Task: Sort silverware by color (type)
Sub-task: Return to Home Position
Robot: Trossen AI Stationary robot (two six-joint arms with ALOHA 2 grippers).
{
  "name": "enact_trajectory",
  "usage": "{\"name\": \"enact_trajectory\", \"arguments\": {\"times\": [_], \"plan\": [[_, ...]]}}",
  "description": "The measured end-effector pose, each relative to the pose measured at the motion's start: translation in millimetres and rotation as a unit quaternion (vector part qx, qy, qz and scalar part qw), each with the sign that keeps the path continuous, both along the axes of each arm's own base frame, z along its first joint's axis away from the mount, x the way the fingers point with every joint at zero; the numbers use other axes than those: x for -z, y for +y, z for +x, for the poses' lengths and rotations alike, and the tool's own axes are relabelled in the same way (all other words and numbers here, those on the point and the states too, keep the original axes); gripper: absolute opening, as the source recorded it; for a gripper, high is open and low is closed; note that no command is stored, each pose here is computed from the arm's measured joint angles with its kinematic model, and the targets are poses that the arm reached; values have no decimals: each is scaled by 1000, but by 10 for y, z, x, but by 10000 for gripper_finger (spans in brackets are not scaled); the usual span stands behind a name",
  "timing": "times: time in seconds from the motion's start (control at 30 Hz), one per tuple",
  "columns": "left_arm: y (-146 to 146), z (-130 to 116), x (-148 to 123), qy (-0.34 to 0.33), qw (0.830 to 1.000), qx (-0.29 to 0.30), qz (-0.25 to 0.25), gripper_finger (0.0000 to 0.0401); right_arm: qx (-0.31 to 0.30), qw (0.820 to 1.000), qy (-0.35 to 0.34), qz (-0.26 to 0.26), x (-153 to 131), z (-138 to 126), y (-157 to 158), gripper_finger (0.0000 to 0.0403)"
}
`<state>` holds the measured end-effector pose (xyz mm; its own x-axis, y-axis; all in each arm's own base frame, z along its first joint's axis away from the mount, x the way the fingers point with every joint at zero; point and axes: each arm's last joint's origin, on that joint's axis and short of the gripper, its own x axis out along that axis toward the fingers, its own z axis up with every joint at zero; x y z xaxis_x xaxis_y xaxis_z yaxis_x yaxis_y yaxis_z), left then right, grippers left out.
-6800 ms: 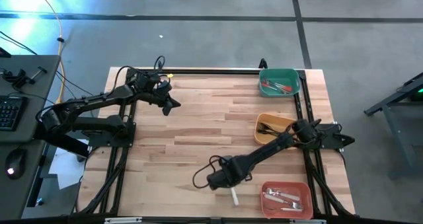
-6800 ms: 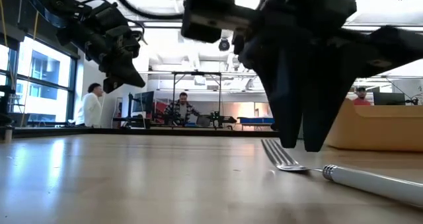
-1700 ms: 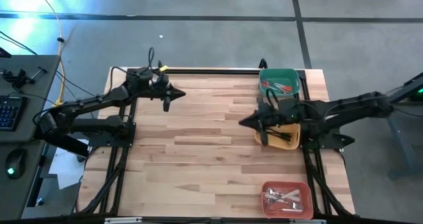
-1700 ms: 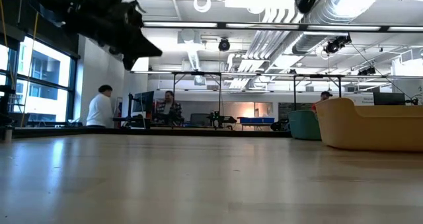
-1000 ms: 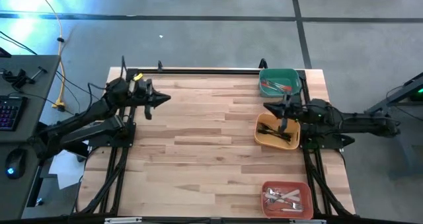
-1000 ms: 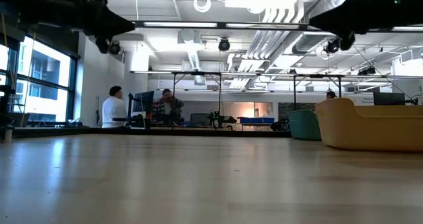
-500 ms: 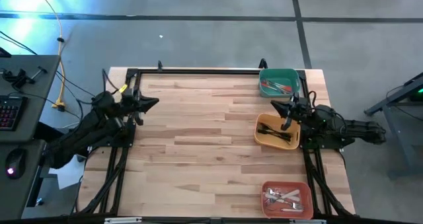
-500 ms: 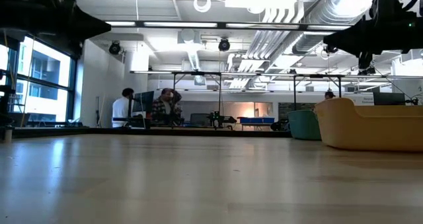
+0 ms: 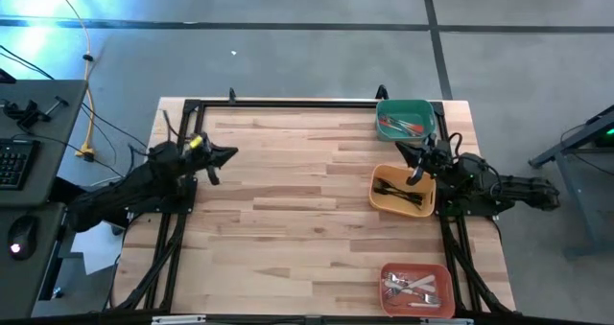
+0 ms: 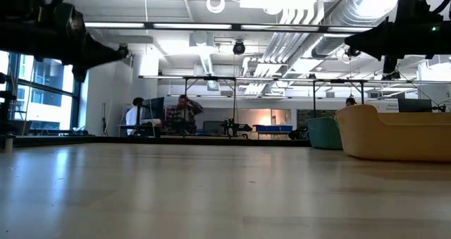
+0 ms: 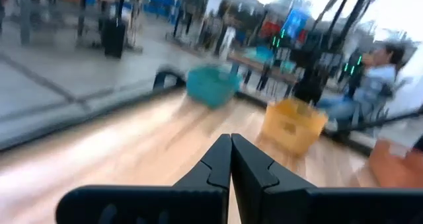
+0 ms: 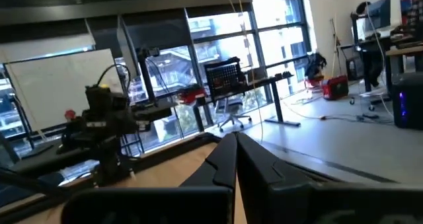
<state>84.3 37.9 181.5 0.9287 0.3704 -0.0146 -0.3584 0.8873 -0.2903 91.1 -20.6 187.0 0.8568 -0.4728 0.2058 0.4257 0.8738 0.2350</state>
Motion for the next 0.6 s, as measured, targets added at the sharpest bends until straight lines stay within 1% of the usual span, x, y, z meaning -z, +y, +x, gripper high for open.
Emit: {"name": "enact_trajectory", "arguments": {"times": [0.03, 0.1, 0.23, 0.3, 0.4, 0.5, 0.6], "plan": [[-6, 9, 46, 12, 1000, 1, -5, 0, 2, 1000, 1, -3, -2, -1, -1, 0], [-16, 12, 20, 5, 1000, -5, 4, 0, 13, 1000, 1, -1, -1, -4, -8, 0], [-20, 13, 14, 3, 1000, -14, 5, 0, 23, 998, -11, 49, 28, -3, -19, 0], [-21, 13, 24, 5, 1000, -15, -6, 0, 26, 998, 5, 58, 65, 2, -22, 0], [-22, 10, 79, 24, 999, -15, -32, 1, 32, 997, 54, 39, 134, 11, -23, 0], [-21, 13, 106, 30, 998, -16, -59, 1, 34, 996, 77, 18, 149, 18, -23, 0], [-21, 15, 104, 33, 998, -15, -50, 1, 33, 996, 79, 14, 148, 18, -22, 0]]}}
